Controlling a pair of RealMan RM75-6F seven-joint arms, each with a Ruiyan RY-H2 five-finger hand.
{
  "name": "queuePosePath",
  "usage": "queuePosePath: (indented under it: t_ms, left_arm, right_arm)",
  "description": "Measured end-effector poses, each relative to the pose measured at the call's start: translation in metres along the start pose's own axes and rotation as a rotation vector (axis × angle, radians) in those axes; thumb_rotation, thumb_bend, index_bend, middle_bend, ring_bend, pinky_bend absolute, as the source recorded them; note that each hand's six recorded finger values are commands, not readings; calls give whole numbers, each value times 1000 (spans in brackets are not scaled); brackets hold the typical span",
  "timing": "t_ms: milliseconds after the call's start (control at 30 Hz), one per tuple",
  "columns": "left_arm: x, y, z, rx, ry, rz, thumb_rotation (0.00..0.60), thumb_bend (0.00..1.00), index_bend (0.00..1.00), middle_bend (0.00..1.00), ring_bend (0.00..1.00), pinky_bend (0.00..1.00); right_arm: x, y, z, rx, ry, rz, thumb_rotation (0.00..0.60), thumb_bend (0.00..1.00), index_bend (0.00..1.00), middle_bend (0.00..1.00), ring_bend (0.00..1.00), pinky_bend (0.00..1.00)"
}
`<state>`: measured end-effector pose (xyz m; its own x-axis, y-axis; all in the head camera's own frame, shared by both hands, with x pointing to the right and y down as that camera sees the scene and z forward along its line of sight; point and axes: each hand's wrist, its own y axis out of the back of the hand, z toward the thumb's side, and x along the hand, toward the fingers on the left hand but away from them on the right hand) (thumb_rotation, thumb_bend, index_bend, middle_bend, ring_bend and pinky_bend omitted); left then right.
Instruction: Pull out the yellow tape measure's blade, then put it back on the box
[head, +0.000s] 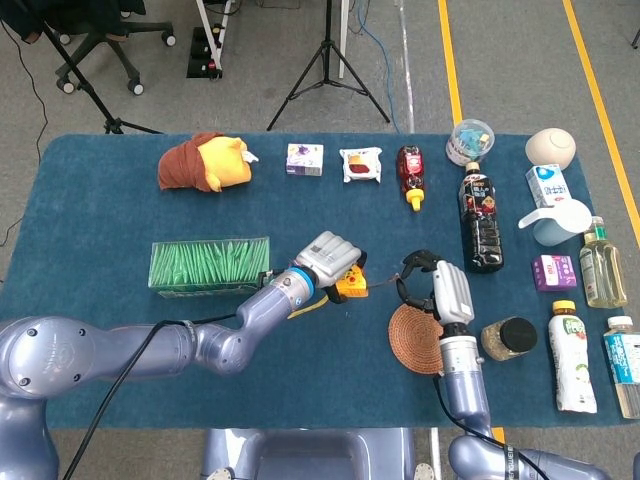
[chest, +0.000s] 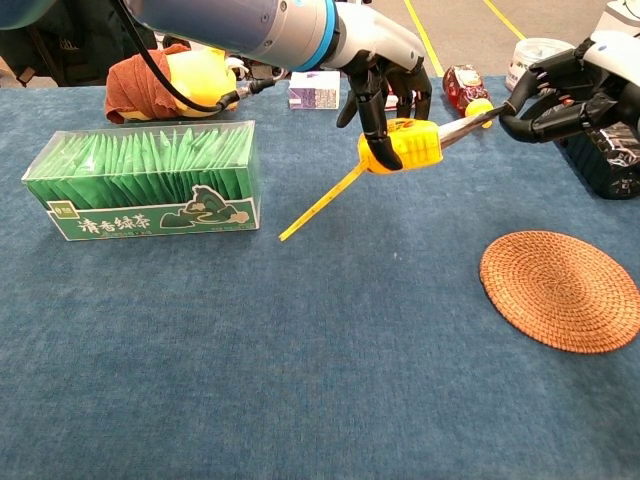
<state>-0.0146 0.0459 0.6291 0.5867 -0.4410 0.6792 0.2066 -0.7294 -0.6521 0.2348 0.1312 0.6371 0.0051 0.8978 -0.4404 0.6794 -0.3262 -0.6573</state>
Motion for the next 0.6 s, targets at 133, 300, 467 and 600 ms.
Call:
queuePosePath:
  t_ms: [133, 300, 467, 600]
  left_arm:
    - [-1, 0, -1, 5, -1, -2, 600, 368, 550, 464, 420, 540]
    - [-2, 1, -3, 9, 2, 0, 600, 367, 550, 464, 420, 540]
    - [-6, 1, -9, 23, 8, 1, 600, 369, 551, 464, 420, 540]
    - [-9, 1, -14, 31, 16, 0, 600, 369, 550, 464, 420, 540]
  right_arm:
    - [0, 1, -2, -2, -10, -3, 600, 1000, 588, 401, 372, 357]
    - [-1, 4, -5, -4, -17, -11, 600, 1000, 592, 403, 373, 357]
    - [-1, 9, -9, -7, -29, -24, 600, 1000, 592, 403, 373, 357]
    - [0, 12, -13, -9, -40, -30, 600, 1000, 593, 403, 373, 357]
